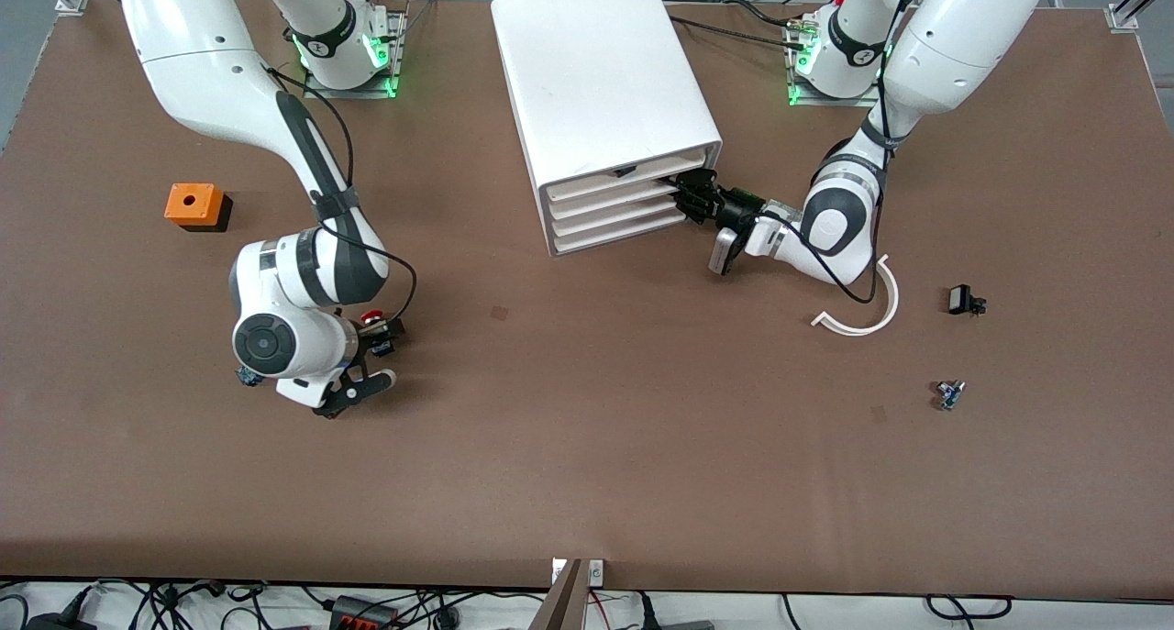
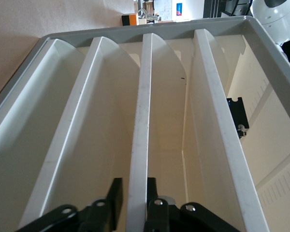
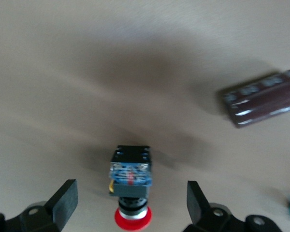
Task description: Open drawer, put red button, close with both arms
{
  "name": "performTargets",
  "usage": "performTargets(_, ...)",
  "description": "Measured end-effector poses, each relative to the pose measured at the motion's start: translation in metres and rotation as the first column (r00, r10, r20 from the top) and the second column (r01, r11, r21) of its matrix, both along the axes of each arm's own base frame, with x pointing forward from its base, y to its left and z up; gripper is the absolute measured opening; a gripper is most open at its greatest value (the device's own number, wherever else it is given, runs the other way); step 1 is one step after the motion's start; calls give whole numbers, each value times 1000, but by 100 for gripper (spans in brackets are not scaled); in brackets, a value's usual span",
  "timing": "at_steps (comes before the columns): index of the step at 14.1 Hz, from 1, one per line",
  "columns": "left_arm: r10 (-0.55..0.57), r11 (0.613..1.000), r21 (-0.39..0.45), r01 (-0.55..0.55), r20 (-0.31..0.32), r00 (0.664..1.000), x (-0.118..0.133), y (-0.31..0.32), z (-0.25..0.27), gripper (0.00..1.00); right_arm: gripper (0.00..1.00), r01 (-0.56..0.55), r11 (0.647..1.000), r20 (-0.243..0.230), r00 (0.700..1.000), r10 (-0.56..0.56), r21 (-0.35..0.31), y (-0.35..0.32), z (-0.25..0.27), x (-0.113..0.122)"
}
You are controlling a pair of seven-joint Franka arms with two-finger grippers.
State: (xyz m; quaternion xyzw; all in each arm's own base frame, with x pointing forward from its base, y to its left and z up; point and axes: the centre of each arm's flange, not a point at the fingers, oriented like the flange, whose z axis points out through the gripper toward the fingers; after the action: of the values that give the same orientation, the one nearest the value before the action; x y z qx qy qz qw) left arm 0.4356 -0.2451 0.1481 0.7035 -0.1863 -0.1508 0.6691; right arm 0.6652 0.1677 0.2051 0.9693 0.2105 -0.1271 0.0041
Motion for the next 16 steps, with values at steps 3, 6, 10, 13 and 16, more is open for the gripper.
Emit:
performTargets(3,1,1000,-7,-1,-8,1000,0,0,1,8,100,-17,1000,-21,1000,17,-9,8,-9,-6)
performTargets(6,8,1000,10,-8,-34,999,6,1,4,7,100,-31,999,-26,999,30,-28,5,-12,-7)
performTargets(10,24,998,53,-21,-56,998,38,7,12,7,100,-31,999,-37,999,30,-32,4,-19,-9)
performTargets(13,43,998,55,-40,-50,998,70,22,8,7,100,-32,999,-44,999,31,-34,4,-26,-10)
performTargets(16,68,995,76,-63,-56,996,107,46,9,7,94,-35,999,-43,998,34,-35,4,-31,-11)
